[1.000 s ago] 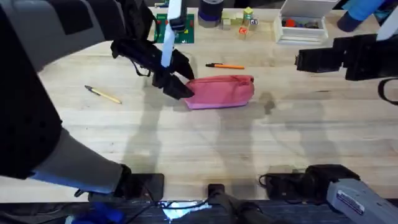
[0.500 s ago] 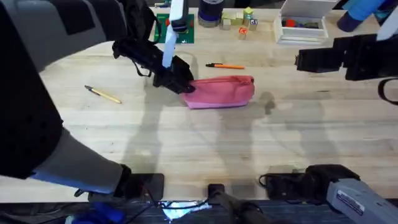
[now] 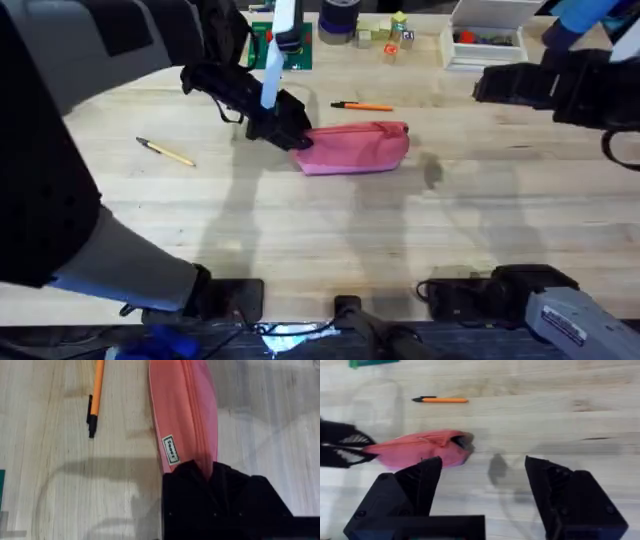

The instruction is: Unzip the bag, pick up the pens from the table one at a time and place them inside, then zip the bag closed.

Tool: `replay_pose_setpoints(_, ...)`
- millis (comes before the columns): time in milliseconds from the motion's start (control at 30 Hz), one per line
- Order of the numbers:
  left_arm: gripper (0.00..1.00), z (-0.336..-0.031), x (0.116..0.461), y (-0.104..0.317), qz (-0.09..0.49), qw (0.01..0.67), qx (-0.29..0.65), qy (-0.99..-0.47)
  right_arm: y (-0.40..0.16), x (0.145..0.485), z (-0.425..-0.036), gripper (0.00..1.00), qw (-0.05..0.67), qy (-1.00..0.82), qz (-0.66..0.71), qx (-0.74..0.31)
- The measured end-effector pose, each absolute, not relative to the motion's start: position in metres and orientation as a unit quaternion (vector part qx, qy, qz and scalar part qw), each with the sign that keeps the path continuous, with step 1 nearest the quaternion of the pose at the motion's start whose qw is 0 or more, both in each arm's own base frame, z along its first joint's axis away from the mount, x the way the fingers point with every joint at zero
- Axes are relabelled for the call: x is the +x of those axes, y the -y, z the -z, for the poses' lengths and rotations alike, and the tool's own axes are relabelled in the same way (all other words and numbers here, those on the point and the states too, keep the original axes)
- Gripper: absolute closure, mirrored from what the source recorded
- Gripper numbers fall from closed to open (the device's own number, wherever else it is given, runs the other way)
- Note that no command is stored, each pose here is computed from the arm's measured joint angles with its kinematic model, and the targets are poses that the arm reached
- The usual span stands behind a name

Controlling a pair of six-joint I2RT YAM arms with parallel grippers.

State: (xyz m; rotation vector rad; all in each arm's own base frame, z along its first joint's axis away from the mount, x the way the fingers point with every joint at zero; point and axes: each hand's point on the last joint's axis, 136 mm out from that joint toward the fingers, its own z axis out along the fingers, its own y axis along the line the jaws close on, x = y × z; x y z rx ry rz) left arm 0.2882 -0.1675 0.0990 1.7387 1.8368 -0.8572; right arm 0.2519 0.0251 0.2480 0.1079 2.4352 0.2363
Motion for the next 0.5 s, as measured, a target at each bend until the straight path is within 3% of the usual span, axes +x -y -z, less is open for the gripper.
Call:
replay_pose_setpoints(233,0.957,-0.099,0.288,0.167,0.312,0.233,0.633,-0.669,-0.050,0.250,-0.253,0.005,0.337,-0.929,-0.153,0.006)
replay_pose_setpoints(500,0.958,-0.099,0.288,0.167,0.312,0.233,0.633,-0.669,-0.088,0.244,-0.260,0.004,0.351,-0.910,-0.175,-0.133)
